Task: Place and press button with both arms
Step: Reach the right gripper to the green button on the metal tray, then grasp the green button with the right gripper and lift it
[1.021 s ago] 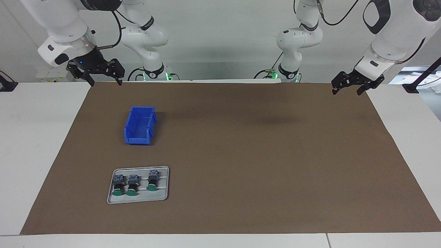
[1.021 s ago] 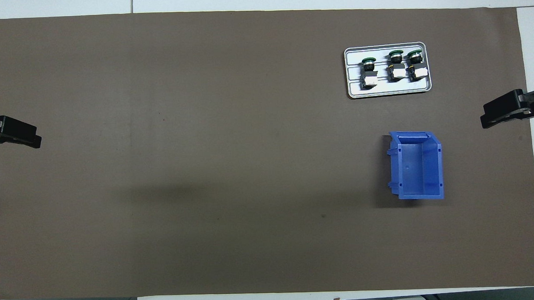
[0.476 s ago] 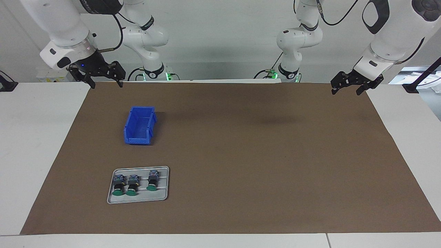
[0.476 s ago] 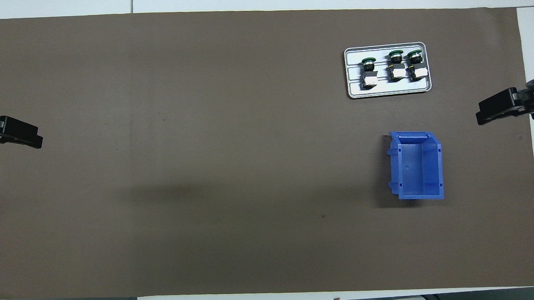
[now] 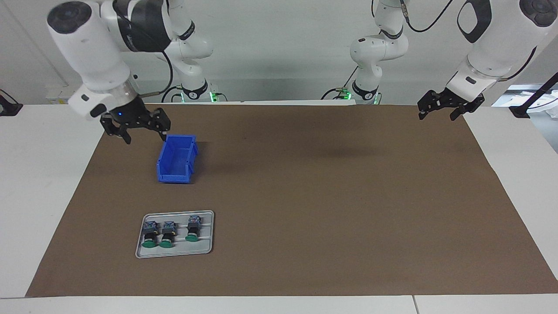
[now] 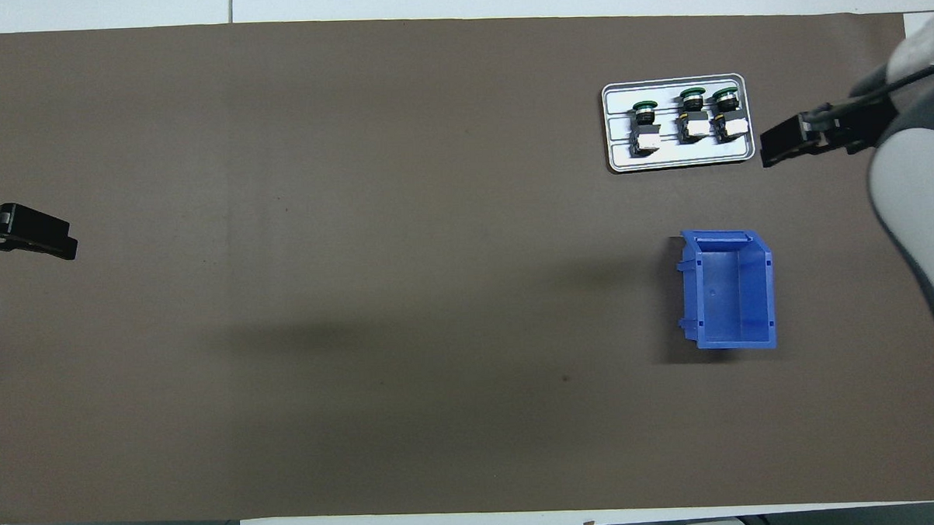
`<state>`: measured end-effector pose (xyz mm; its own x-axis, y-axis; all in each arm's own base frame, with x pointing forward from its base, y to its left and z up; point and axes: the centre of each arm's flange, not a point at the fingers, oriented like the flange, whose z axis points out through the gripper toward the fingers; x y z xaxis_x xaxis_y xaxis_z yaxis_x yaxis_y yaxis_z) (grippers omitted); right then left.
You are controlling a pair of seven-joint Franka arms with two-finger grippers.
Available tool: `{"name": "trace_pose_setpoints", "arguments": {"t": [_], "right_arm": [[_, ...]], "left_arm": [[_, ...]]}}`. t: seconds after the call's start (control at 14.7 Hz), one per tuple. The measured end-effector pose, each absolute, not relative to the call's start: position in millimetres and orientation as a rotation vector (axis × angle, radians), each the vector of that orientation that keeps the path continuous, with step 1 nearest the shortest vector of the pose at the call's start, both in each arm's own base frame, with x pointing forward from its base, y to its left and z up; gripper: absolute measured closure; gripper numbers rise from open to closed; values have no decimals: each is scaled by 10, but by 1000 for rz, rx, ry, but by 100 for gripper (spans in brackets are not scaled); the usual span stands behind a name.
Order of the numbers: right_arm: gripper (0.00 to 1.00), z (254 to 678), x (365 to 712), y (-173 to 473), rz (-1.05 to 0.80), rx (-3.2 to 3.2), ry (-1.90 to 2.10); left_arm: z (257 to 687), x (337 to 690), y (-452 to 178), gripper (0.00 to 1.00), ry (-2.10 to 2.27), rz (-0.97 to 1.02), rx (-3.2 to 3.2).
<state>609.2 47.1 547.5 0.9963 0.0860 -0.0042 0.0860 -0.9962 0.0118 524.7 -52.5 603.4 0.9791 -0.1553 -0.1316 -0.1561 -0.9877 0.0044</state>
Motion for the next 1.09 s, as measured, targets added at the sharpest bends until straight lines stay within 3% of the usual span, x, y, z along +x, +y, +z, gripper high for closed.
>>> {"name": "trace_pose_setpoints", "arguments": {"t": [0.34,0.61,1.09], "right_arm": [[1,4469,6544,961,65,3126,175],[6,3826,6768,962,138,3126,170],[11,3349,6880,937,149,3128,101]], "left_arm": [[6048,5268,-522,0,244,179,-3121],[6050,5272,-518,0,243,174,-3122],[6059,5283,-548,0,251,155,-3122]]}}
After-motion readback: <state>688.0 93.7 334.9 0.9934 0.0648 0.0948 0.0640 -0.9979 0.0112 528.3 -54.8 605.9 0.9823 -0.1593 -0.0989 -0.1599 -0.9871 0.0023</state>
